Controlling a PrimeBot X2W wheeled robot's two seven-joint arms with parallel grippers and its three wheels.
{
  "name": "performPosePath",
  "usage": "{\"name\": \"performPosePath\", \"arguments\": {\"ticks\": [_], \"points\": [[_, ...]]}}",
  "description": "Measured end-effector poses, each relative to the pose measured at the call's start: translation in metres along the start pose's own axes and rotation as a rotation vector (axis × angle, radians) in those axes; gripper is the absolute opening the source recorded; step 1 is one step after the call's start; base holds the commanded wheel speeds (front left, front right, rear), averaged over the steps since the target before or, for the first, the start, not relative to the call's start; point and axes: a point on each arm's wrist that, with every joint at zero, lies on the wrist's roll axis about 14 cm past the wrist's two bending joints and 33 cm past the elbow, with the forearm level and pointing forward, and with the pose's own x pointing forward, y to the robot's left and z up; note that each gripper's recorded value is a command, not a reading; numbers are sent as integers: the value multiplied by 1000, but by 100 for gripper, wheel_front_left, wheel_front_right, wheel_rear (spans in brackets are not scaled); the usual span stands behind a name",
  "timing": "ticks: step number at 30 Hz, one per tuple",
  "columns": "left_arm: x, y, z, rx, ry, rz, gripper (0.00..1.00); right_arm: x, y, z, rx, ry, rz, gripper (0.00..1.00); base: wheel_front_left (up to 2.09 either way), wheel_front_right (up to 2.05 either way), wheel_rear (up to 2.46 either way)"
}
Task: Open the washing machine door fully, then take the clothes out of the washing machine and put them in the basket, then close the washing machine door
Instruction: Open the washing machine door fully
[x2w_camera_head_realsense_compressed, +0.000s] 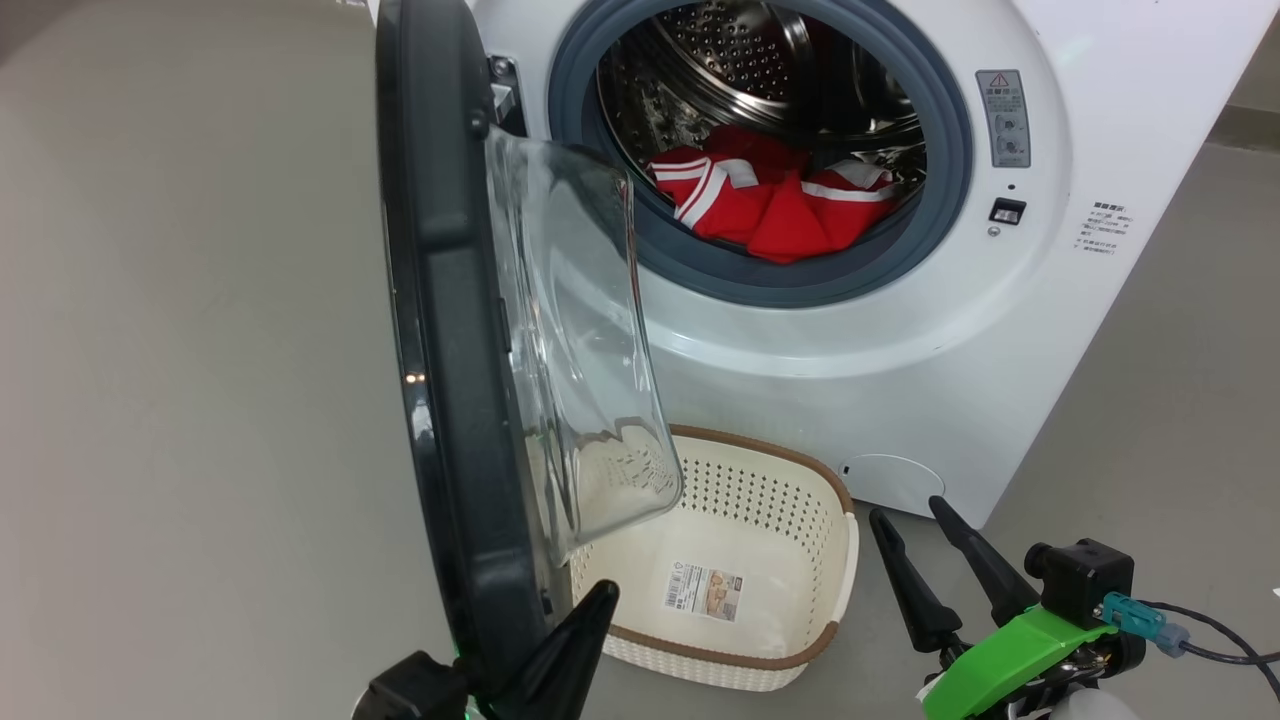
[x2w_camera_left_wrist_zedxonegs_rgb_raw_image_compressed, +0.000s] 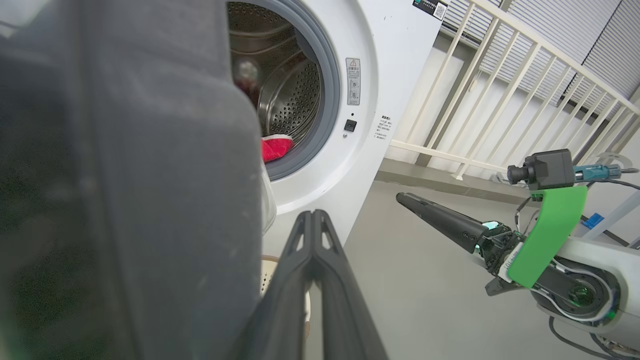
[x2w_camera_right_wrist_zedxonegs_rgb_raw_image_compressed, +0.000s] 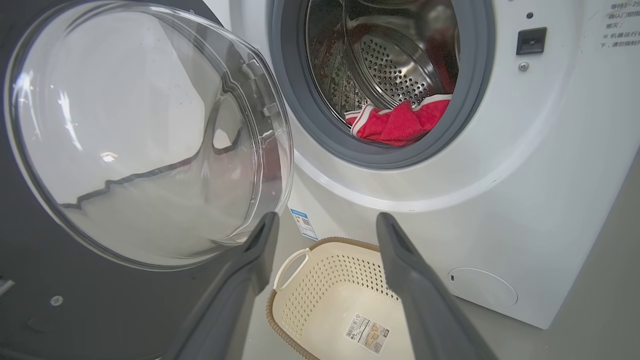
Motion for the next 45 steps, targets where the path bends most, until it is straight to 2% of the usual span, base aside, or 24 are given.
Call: {"name": "performPosePath", "arguments": {"ticks": [16, 26, 45], "points": [[-20, 45, 14, 38, -40, 155, 0, 8, 9, -4, 4, 11, 30, 100, 0, 0, 0], [-41, 91, 31, 74, -69, 314, 0, 15, 18, -9, 11, 24, 57, 100, 0, 0, 0], [-71, 159, 51, 142, -54, 508, 0, 31, 32, -18, 41, 38, 99, 100, 0, 0, 0]]}}
